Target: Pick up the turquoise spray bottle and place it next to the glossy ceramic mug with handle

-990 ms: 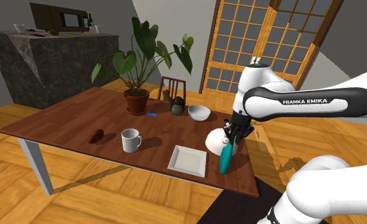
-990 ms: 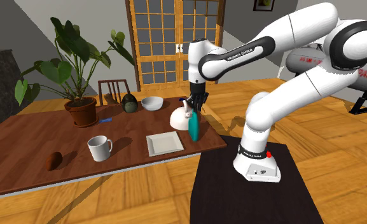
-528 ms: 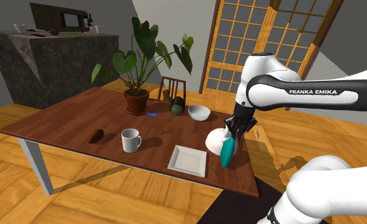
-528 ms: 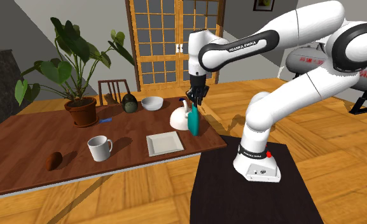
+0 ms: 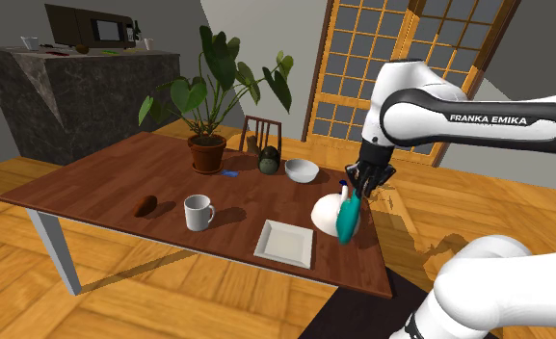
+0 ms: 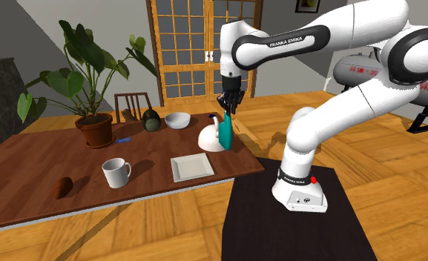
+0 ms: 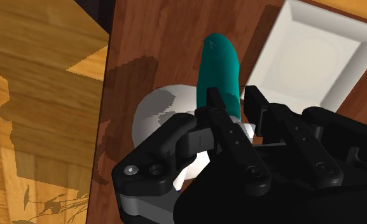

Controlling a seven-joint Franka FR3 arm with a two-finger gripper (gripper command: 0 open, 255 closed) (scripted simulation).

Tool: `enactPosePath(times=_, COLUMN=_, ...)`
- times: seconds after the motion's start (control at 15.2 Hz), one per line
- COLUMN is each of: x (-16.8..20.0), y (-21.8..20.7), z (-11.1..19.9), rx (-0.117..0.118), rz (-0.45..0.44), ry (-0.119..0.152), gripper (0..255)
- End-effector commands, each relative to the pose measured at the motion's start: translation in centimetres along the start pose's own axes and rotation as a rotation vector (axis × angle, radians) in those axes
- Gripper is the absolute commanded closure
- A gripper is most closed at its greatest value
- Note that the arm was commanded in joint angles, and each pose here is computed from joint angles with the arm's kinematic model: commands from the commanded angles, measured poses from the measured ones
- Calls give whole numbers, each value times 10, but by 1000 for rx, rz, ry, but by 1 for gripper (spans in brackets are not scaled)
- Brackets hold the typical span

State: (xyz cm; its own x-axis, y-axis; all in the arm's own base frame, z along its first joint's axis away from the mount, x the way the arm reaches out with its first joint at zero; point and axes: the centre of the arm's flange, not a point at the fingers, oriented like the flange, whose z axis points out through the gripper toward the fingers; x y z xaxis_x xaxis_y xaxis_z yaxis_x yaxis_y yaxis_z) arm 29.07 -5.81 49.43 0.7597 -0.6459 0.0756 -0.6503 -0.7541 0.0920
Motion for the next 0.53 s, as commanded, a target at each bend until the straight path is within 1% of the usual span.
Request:
enactPosePath(times=0.0, x=1, y=1, z=-11, rx=0, rz=0, ry=0, gripper=255)
enactPosePath(times=0.46, x=3, y=4, z=-47, rx=0, rz=0, ry=0, gripper=255)
